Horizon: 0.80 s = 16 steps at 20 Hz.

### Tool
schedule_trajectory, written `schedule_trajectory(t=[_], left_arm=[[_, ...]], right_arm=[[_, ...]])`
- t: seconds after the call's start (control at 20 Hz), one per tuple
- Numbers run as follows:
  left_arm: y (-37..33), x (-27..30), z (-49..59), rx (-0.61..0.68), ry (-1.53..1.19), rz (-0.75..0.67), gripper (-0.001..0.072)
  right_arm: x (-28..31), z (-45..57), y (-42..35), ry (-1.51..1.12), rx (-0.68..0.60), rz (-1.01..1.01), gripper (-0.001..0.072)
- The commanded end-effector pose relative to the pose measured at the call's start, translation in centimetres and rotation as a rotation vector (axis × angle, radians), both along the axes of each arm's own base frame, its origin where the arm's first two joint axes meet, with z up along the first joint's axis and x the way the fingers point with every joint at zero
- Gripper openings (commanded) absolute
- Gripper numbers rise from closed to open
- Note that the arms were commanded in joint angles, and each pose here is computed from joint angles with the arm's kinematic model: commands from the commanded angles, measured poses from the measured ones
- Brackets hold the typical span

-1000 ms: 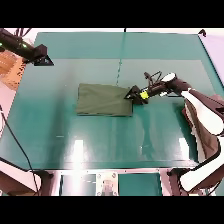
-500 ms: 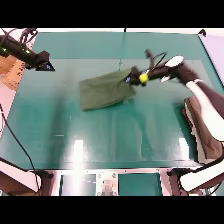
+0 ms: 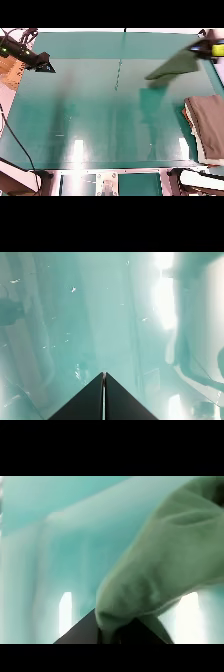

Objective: Fold the shirts.

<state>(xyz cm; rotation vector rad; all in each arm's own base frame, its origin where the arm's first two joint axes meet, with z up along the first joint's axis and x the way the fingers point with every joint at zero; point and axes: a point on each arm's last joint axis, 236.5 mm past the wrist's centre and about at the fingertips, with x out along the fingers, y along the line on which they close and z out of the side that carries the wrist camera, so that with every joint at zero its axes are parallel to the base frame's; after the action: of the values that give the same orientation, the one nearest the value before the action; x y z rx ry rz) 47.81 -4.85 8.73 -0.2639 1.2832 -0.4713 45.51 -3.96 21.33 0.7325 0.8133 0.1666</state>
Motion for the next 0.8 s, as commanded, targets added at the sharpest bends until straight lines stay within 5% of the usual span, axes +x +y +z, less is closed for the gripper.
schedule_trajectory(t=[0.0, 0.75], left_arm=[[0.0, -0.1, 0.0, 0.001, -0.001, -0.008, 0.0026], [-1.0, -0.7, 0.3, -0.034, 0.018, -0.035, 0.0026]], right_arm=[[-5.7, 1.3, -10.0, 0.062, -0.050, -0.227, 0.0015], [-27.0, -3.6, -19.0, 0.726, -0.268, -0.725, 0.0015]])
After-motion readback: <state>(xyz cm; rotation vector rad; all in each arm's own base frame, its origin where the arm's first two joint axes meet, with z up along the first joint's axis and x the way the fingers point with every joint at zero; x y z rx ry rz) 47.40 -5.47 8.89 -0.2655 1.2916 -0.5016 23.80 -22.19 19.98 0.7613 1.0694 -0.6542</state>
